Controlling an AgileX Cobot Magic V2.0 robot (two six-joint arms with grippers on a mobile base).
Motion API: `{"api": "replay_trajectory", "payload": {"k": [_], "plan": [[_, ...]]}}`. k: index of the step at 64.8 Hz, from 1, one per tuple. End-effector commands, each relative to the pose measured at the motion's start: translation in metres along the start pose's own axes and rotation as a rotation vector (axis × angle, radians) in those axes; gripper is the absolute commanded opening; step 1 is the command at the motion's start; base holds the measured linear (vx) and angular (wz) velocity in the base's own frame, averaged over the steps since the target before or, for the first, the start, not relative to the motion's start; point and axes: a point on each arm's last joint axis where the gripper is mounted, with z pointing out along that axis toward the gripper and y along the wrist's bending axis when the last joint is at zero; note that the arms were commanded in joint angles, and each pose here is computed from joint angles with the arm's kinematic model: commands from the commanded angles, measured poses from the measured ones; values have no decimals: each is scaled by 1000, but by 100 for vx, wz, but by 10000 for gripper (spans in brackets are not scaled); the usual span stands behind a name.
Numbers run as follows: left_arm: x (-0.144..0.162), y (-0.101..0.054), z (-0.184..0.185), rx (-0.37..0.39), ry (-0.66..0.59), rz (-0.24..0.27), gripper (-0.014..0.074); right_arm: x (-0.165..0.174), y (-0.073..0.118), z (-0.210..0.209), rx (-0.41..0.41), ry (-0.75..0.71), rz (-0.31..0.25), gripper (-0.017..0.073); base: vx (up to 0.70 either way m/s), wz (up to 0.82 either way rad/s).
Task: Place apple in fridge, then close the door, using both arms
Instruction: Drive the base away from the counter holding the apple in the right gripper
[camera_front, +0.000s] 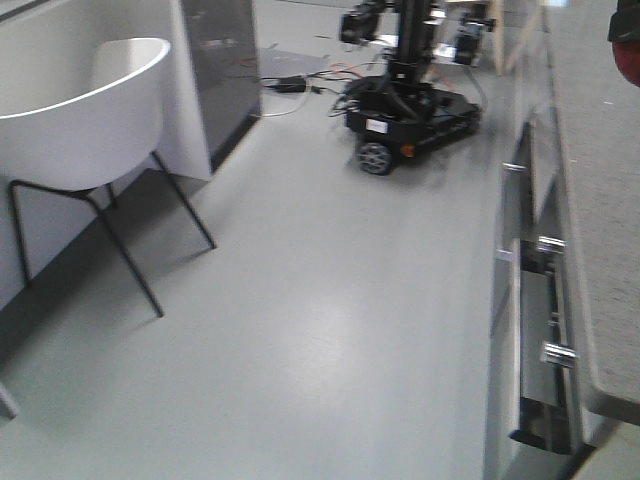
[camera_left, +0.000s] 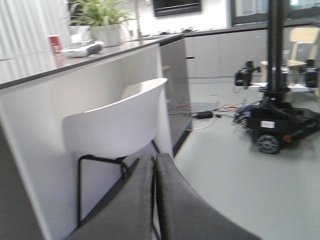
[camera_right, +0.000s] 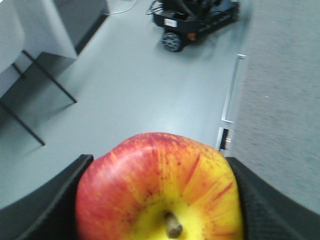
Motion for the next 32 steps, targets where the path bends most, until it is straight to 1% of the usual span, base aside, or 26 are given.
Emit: {"api": "replay_trajectory", "payload": {"k": [1, 16, 32], "plan": [[3, -2, 0, 20, -55, -18, -6, -13, 1, -20, -6, -129, -1, 102, -3, 55], [3, -2, 0, 20, -55, -18, -6, -13, 1, -20, -6, -129, -1, 102, -4, 51], [3, -2, 0, 20, -55, -18, -6, -13, 1, -20, -6, -129, -1, 102, -3, 39]]}}
